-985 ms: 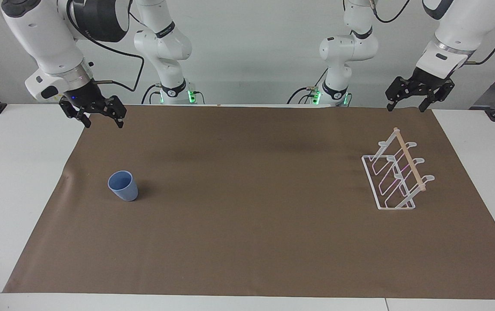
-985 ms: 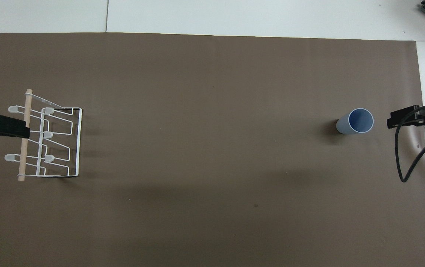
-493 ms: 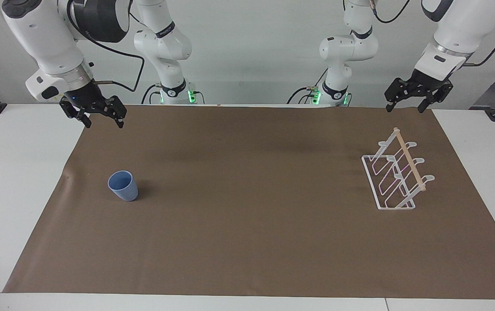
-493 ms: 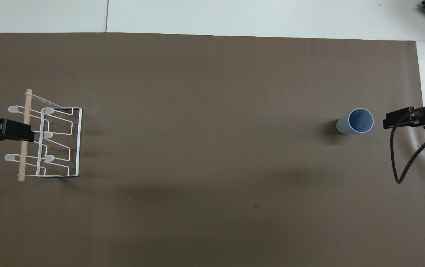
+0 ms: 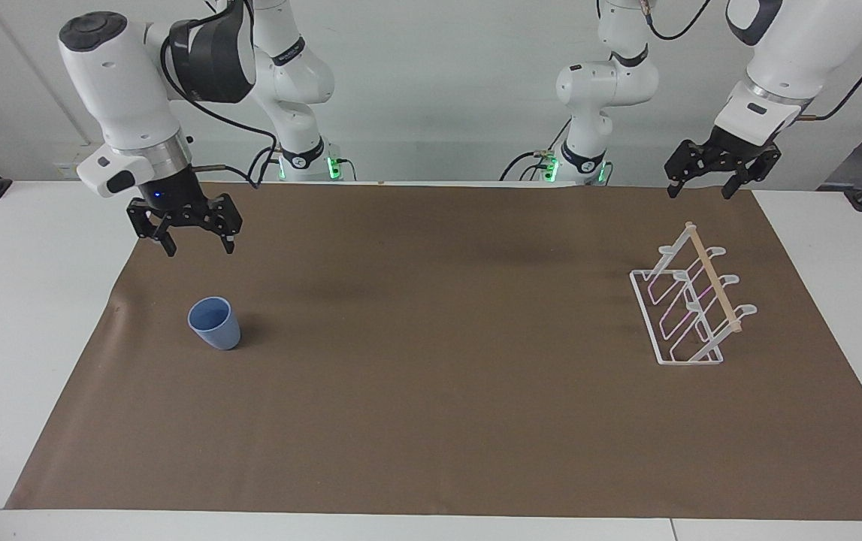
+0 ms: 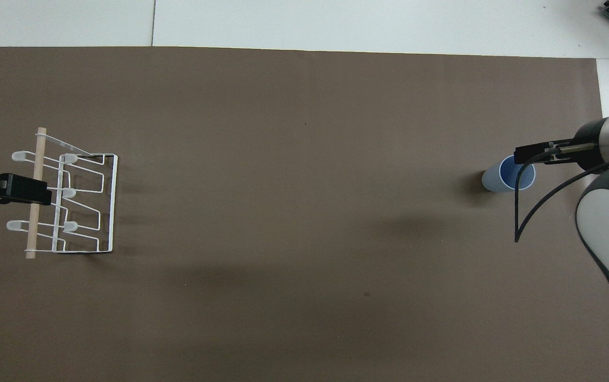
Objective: Hang cup on cup holder
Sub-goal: 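Lower the right gripper onto the blue cup rim and grasp it, then lift the cup with the right gripper while the left gripper approaches, then close the left gripper on the cup held by the right gripper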
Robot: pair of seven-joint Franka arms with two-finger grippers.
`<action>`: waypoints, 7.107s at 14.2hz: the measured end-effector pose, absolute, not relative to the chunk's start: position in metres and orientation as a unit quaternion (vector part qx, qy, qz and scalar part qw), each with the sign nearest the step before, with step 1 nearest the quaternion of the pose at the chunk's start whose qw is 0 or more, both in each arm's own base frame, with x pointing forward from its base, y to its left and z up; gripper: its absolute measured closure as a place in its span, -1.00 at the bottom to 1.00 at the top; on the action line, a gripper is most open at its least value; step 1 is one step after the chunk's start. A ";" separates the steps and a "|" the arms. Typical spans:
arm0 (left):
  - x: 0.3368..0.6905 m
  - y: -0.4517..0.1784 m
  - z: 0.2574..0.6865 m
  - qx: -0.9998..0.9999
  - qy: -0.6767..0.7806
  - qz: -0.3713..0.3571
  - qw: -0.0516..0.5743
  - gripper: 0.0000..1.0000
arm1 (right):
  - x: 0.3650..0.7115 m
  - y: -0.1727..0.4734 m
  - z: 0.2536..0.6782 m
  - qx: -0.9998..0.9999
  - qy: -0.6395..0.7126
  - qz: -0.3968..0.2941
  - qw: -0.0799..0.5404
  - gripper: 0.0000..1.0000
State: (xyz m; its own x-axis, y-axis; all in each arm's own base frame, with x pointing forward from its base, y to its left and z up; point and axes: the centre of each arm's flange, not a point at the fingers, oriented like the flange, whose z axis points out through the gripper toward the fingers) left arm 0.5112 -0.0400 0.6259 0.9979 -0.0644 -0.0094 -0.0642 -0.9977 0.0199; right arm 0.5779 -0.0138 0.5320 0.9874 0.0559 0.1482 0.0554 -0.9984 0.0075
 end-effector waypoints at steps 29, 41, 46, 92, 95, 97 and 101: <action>0.507 -0.040 0.623 0.999 -0.032 -0.006 0.009 -1.00 | 0.600 -0.030 0.342 0.997 0.034 0.064 -0.014 0.83; 0.506 -0.040 0.622 0.999 -0.032 -0.007 0.009 -1.00 | 0.612 -0.021 0.410 0.998 0.045 0.027 -0.016 0.83; 0.506 -0.039 0.620 0.999 -0.031 -0.009 0.009 -1.00 | 0.608 0.040 0.474 0.993 0.093 0.068 -0.023 0.83; 0.458 -0.168 0.598 0.616 0.625 -0.289 0.383 -1.00 | 0.483 0.381 0.619 0.854 -0.084 0.046 -0.511 0.83; 0.456 -0.173 0.597 0.620 0.623 -0.289 0.380 -1.00 | 0.483 0.382 0.618 0.855 -0.084 0.046 -0.510 0.83; 0.457 -0.171 0.595 0.621 0.625 -0.286 0.377 -1.00 | 0.482 0.382 0.616 0.855 -0.084 0.044 -0.510 0.83; 0.456 -0.167 0.583 0.629 0.627 -0.279 0.366 -1.00 | 0.482 0.383 0.615 0.856 -0.084 0.043 -0.509 0.83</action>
State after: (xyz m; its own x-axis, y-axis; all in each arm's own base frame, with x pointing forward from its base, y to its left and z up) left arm 0.4558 -0.1673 0.5833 0.0585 0.5834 -0.8101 0.9925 0.0537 0.1103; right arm 0.4817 0.3825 0.6148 0.9821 -0.1878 -0.0113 -0.0996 -0.4681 -0.8780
